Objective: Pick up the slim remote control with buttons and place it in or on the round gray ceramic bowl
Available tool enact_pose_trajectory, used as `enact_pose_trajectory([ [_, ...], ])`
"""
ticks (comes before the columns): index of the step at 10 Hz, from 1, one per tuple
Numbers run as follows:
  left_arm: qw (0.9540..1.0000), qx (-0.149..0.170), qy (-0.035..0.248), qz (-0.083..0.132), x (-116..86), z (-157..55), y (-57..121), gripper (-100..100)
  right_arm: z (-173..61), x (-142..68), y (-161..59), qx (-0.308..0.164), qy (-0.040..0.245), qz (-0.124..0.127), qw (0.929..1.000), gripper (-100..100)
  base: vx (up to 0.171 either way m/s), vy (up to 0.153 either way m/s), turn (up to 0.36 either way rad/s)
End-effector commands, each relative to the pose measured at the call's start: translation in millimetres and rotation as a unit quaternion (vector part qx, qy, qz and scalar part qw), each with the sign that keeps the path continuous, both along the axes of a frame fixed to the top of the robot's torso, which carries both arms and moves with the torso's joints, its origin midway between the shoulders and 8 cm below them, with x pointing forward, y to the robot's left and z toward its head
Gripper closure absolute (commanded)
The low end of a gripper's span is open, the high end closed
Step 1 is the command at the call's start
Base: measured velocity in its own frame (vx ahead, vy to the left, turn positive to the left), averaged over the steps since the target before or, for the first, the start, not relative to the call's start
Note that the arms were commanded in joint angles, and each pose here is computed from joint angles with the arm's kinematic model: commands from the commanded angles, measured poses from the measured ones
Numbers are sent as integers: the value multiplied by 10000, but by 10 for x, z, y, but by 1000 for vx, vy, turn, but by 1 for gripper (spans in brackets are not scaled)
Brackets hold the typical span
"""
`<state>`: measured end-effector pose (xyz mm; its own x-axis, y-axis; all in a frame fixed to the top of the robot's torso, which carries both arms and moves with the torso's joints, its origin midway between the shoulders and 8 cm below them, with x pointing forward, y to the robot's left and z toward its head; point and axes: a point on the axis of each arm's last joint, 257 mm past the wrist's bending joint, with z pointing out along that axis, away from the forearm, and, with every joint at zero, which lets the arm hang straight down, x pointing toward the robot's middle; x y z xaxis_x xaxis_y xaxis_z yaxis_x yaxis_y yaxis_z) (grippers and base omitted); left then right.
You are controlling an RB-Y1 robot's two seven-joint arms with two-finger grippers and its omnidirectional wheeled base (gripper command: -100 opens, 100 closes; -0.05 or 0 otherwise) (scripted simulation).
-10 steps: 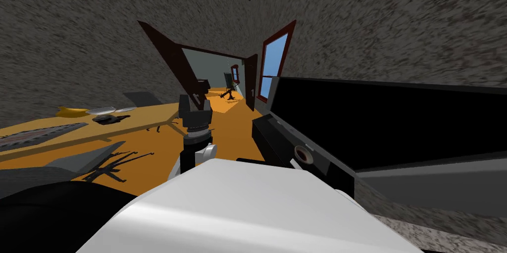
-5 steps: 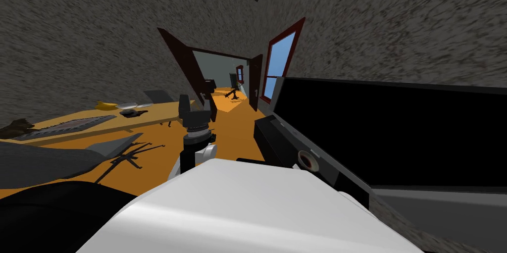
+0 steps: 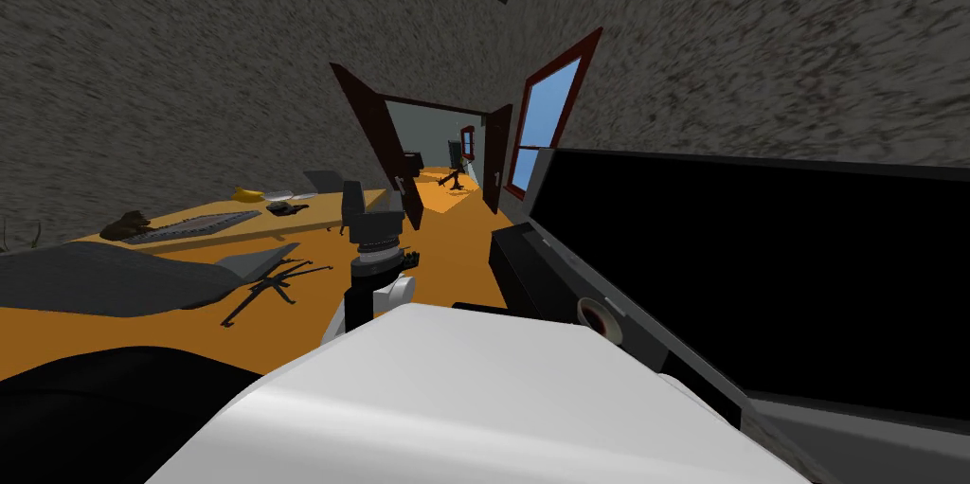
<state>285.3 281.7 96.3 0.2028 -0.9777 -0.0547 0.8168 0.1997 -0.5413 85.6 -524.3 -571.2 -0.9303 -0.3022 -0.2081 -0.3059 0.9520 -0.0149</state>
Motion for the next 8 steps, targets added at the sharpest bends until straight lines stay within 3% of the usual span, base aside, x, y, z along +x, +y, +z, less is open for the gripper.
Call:
enact_pose_trajectory([
  [1, 10000, 0, 0, 0, 0, 0, 0, 0, -30, -223, -132, -141, 330, 90, 9993, -100, 22, -26, 183],
  [6, 10000, 0, 0, 0, 0, 0, 0, 0, -125, -613, -200, -271, 895, 284, 9952, -100, 27, -3, 112],
  [7, 10000, 0, 0, 0, 0, 0, 0, 0, -103, -579, -221, -274, 830, 246, 9959, -100, 29, 6, 26],
  [8, 10000, 0, 0, 1, 0, 0, 0, 0, -105, -586, -219, -271, 843, 256, 9957, 0, 0, 0, 0],
])
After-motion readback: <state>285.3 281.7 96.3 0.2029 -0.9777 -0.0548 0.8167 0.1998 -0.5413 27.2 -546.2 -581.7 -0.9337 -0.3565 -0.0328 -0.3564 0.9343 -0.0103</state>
